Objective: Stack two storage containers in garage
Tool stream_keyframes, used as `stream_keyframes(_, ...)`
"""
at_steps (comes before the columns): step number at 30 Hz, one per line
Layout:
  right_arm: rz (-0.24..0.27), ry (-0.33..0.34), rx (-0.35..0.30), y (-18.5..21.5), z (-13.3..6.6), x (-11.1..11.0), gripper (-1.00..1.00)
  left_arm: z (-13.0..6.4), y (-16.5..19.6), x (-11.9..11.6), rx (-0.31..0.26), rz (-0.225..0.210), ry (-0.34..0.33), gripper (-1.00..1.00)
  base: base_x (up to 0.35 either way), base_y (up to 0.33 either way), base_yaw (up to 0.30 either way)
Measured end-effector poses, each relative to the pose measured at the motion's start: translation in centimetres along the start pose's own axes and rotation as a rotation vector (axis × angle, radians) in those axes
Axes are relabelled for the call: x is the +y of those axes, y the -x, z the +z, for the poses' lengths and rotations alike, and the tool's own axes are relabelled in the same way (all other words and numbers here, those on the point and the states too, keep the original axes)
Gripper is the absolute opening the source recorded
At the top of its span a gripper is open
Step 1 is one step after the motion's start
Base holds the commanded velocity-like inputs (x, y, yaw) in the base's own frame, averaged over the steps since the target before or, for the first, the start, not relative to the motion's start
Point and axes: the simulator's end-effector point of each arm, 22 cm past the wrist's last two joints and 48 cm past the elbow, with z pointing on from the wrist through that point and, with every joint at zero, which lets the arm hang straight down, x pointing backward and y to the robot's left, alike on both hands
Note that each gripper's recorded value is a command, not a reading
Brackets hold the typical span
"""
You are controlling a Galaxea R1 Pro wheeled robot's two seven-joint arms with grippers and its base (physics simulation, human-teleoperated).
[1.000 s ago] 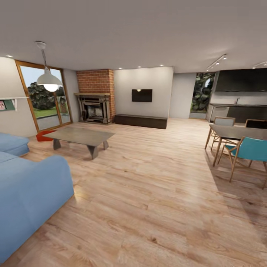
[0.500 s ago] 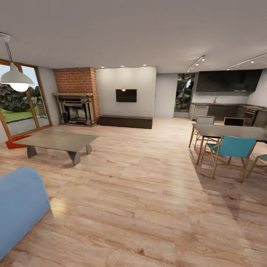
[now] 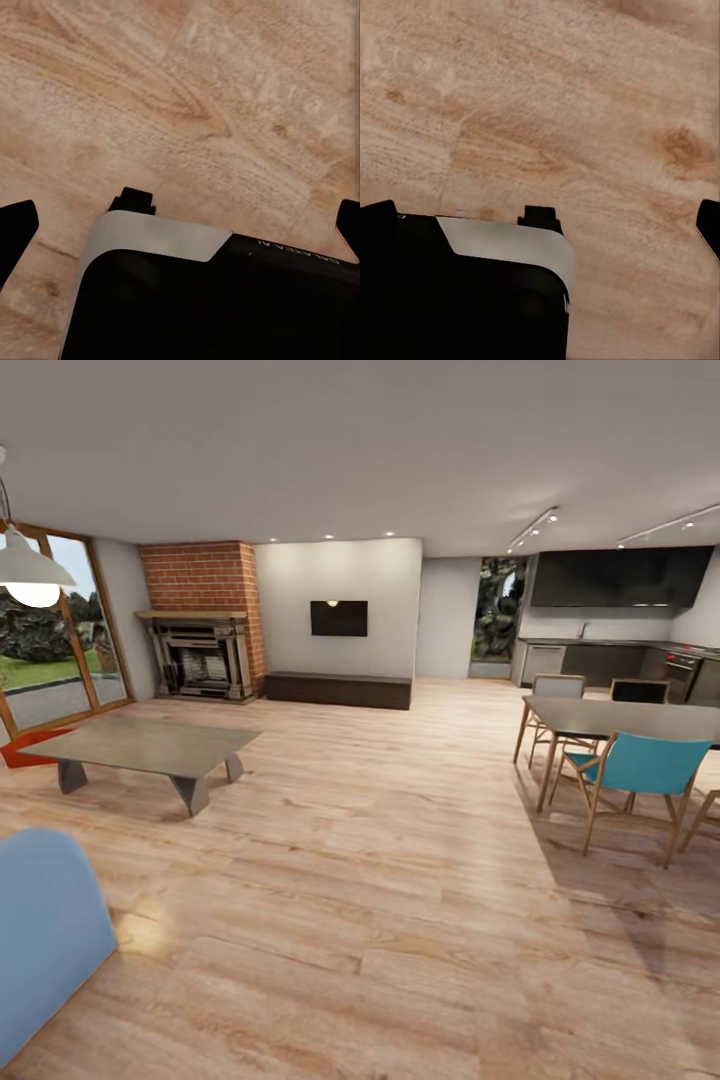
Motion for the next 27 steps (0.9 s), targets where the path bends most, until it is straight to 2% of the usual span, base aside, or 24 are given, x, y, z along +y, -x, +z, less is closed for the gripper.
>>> stream_keyframes(27,-0.001,-0.004,0.0,-0.01,0.0,-0.04,1.0,0.0,0.0,0.07,0.0,0.0,0.001,1.0,0.317,0.0,0.0)
